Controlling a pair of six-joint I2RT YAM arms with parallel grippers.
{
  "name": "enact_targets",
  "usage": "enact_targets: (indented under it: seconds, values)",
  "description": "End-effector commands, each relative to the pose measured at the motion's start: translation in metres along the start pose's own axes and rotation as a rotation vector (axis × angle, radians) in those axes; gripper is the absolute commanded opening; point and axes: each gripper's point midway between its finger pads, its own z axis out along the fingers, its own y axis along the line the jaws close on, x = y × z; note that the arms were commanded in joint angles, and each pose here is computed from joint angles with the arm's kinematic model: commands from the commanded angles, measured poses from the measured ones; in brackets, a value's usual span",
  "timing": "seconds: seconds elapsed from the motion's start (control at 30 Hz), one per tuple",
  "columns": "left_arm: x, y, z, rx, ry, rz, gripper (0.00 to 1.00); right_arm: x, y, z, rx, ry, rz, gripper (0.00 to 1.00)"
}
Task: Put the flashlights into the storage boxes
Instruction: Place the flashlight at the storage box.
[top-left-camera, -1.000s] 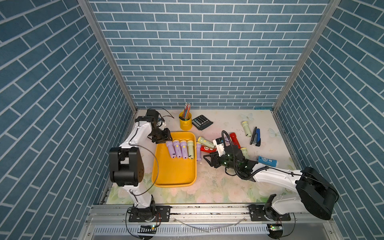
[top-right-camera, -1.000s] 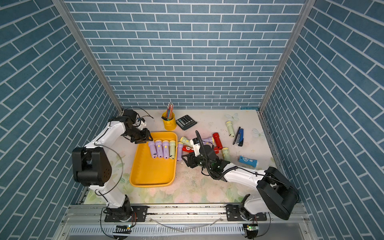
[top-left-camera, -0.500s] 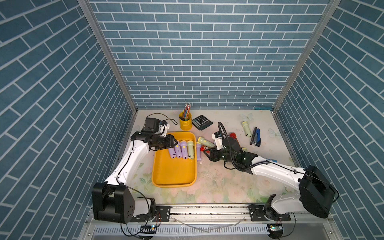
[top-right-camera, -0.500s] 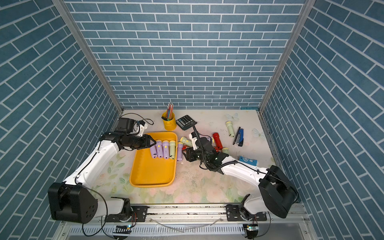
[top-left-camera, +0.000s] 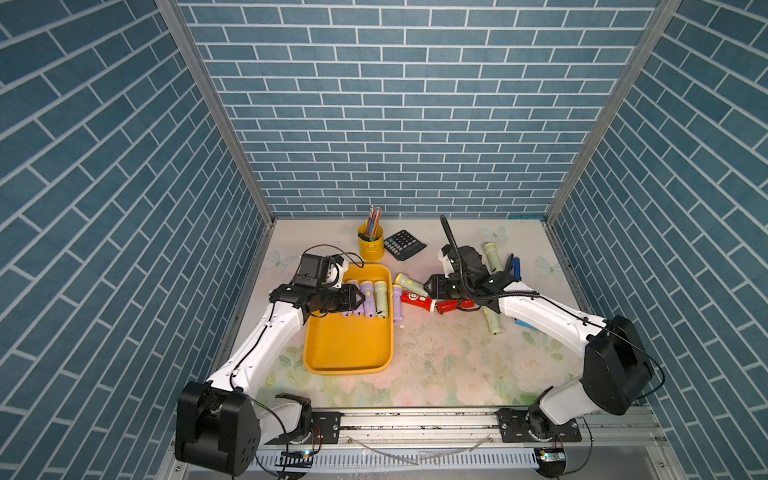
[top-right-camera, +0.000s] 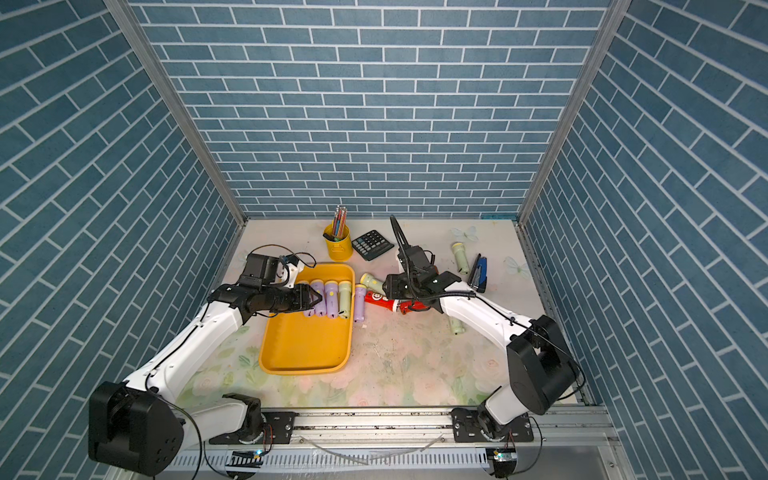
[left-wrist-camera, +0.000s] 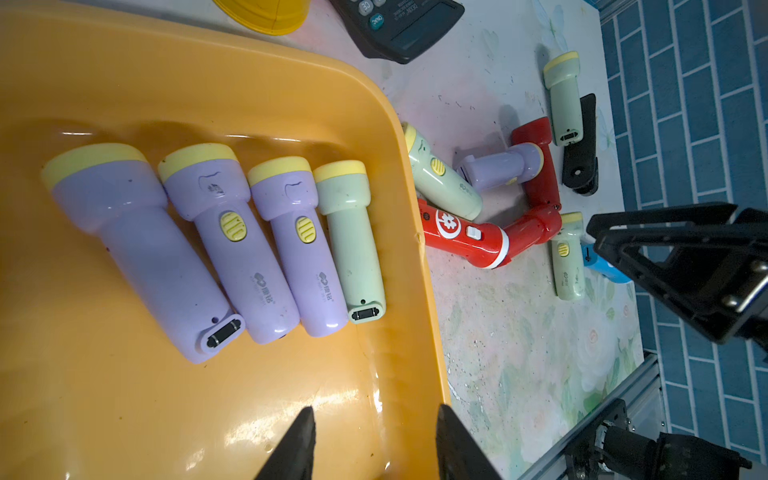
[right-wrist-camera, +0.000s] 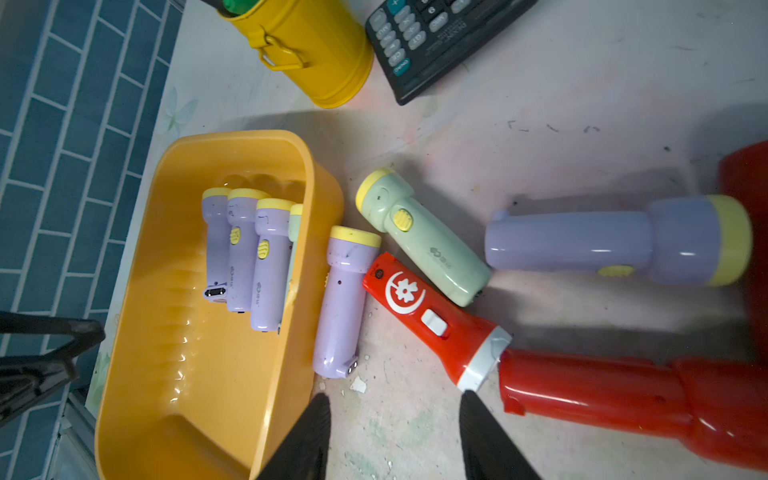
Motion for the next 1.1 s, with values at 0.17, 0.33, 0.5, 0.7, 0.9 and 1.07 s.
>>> enact_targets:
  seconds: [0.17,0.33,0.5,0.7,0.9,1.07]
  values:
    - [0.004,-0.005,0.005,0.019,-0.014,0.016,0.48,0.02,-0.063,-0.026,0.219,0.244,0.054,0.53]
    - [0.006,-0.005,0.011,0.021,0.001,0.008,0.48,0.035,-0.103,-0.042,0.367,0.4,0.038,0.55]
    - [0.006,-0.005,0.011,0.019,-0.003,0.01,0.48,0.06,-0.147,-0.056,0.53,0.561,0.024,0.61]
    - [0.006,-0.004,0.012,0.015,-0.001,0.007,0.48,0.086,-0.183,-0.059,0.627,0.668,0.043,0.65]
    - [0.007,-0.002,0.014,0.006,0.011,0.004,0.48,0.094,-0.191,-0.046,0.592,0.675,0.074,0.65]
    - [0.007,-0.002,0.013,0.003,0.009,0.003,0.48,0.102,-0.198,-0.037,0.574,0.707,0.096,0.64]
